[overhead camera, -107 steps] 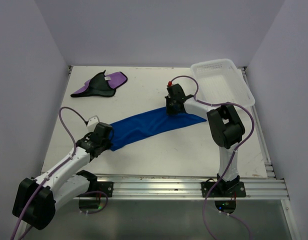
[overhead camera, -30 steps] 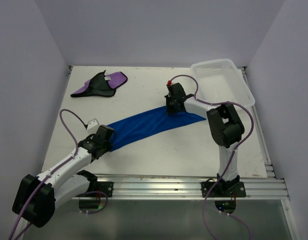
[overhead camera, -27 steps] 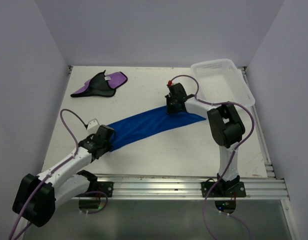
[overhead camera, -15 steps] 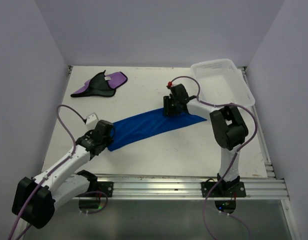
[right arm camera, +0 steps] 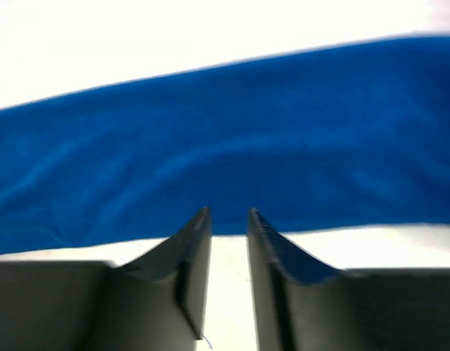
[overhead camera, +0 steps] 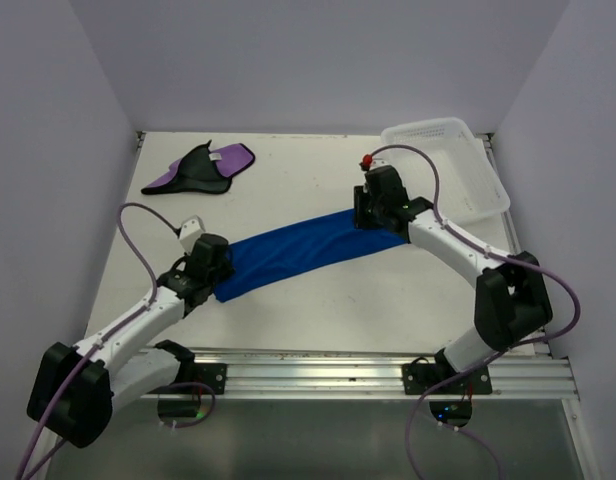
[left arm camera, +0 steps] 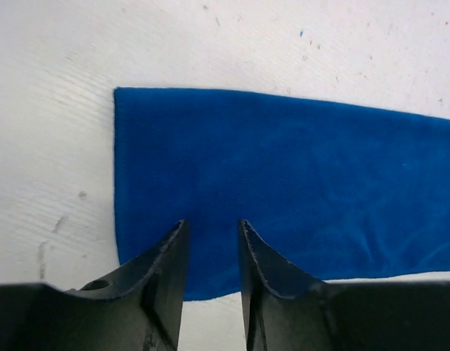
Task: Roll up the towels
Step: Fold the towel
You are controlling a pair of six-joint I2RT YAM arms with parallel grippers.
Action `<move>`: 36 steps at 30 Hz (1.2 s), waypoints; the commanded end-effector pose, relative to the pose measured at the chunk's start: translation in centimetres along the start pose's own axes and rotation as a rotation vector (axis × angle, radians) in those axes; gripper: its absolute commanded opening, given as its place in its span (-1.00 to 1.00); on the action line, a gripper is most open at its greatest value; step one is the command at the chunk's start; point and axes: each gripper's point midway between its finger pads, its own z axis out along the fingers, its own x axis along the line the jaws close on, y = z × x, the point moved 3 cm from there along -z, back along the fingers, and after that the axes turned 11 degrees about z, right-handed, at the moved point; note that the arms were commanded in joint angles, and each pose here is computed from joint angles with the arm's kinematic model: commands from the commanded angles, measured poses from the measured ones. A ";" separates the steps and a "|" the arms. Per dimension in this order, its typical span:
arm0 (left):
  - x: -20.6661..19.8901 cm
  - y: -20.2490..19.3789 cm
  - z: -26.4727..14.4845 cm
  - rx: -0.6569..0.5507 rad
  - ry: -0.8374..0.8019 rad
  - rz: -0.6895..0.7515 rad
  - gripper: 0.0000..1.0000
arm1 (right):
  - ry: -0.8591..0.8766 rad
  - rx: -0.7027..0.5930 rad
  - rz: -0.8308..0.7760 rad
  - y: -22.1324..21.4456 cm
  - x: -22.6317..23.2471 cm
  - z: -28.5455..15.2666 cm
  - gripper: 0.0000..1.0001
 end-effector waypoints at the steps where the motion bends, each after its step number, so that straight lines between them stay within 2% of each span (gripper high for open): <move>1: -2.9 0.6 1.7 -0.068 -0.132 -0.016 -0.31 | -0.212 -0.008 0.045 -1.9 -4.7 -1.5 -0.46; 5: -4.0 -0.6 3.9 -0.023 -0.139 -0.006 -0.45 | -0.276 -0.020 0.122 -2.9 -7.5 -3.4 -0.47; 10: -3.9 -1.8 4.6 0.008 -0.131 -0.024 -0.46 | -0.354 -0.049 0.152 -3.4 -9.3 -5.3 -0.36; 14: -2.4 -3.0 5.1 0.032 -0.053 -0.034 -0.42 | -0.374 -0.063 0.185 -3.9 -10.6 -6.1 -0.34; 19: -0.7 -4.1 5.8 0.073 0.052 0.009 -0.41 | -0.387 -0.057 0.203 -4.8 -11.2 -5.9 -0.19; 27: 0.7 -5.9 5.6 0.136 0.107 -0.014 -0.41 | -0.412 -0.063 0.236 -5.1 -11.7 -5.4 -0.13; 30: 1.5 -6.9 4.9 0.188 0.143 -0.022 -0.41 | -0.438 -0.075 0.250 -5.2 -12.3 -5.1 -0.11; 36: 3.7 -7.9 3.0 0.213 0.211 -0.059 -0.41 | -0.492 -0.099 0.279 -5.2 -13.1 -3.8 -0.05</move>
